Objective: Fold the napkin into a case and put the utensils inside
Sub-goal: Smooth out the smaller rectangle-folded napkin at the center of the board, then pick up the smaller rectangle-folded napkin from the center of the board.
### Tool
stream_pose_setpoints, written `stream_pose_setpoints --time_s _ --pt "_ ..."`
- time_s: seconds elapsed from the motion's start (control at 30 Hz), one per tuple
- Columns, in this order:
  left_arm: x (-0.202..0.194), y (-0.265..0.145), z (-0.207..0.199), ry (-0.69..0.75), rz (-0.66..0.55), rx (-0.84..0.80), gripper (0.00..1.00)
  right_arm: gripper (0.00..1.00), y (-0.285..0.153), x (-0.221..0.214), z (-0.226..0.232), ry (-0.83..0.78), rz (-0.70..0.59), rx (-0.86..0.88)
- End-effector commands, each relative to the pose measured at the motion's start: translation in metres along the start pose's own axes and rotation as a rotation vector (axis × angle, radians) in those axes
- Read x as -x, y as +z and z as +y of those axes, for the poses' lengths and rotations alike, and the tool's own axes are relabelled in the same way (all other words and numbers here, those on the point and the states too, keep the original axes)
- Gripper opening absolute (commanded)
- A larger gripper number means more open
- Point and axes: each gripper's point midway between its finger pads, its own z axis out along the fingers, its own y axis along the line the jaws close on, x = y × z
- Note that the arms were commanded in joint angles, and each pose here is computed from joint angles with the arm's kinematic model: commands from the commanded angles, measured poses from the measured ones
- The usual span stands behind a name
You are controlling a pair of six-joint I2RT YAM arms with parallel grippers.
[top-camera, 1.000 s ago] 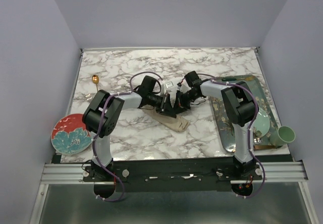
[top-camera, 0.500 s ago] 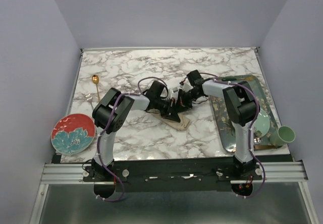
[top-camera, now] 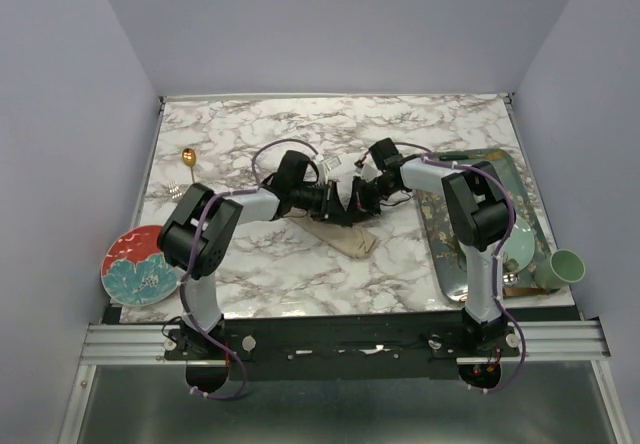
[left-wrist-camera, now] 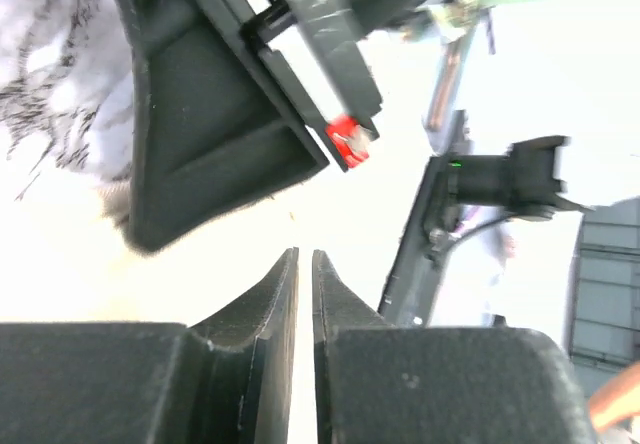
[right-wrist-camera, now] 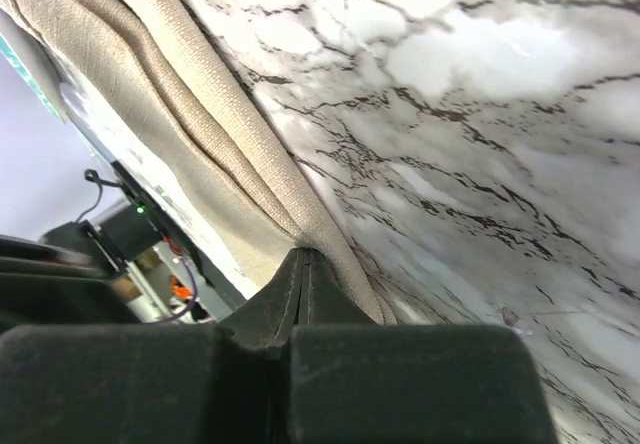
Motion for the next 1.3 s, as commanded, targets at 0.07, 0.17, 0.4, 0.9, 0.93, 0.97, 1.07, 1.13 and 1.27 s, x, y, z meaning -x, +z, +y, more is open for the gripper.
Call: stream_pose_setpoints --time_s 0.07,0.17,0.4,0.9,0.93,0.97,1.07,1.13,1.27 --pt "0.007 -0.056 0.02 -0.084 -0.038 -0.041 0.16 0.01 0.002 0.0 -0.03 -0.077 -0.019 -0.144" --pt "0.005 -0.056 0.047 -0.152 -0.038 0.007 0.14 0.01 0.003 -0.003 -0.034 -0.083 -0.012 -0.154" --pt "-0.005 -0.041 0.095 -0.255 0.011 0.118 0.09 0.02 -0.001 -0.003 -0.028 -0.138 -0.007 -0.139" --pt "-0.02 -0.045 0.101 -0.201 0.067 0.163 0.07 0.45 -0.044 0.024 0.02 -0.469 -0.063 -0.111" --pt "-0.02 -0.045 0.101 -0.197 0.067 0.164 0.07 0.45 -0.044 0.027 0.02 -0.474 -0.066 -0.115" --pt "-0.02 -0.045 0.1 -0.193 0.068 0.16 0.07 0.47 -0.042 0.028 0.017 -0.483 -0.059 -0.122" --pt "-0.02 -0.045 0.1 -0.189 0.067 0.161 0.07 0.53 -0.035 0.033 0.008 -0.497 -0.04 -0.143" --pt "-0.02 -0.045 0.1 -0.185 0.067 0.163 0.07 0.55 -0.032 0.033 0.005 -0.497 -0.025 -0.145" --pt "-0.02 -0.045 0.101 -0.184 0.069 0.168 0.07 0.6 -0.025 0.024 0.0 -0.522 0.024 -0.113"
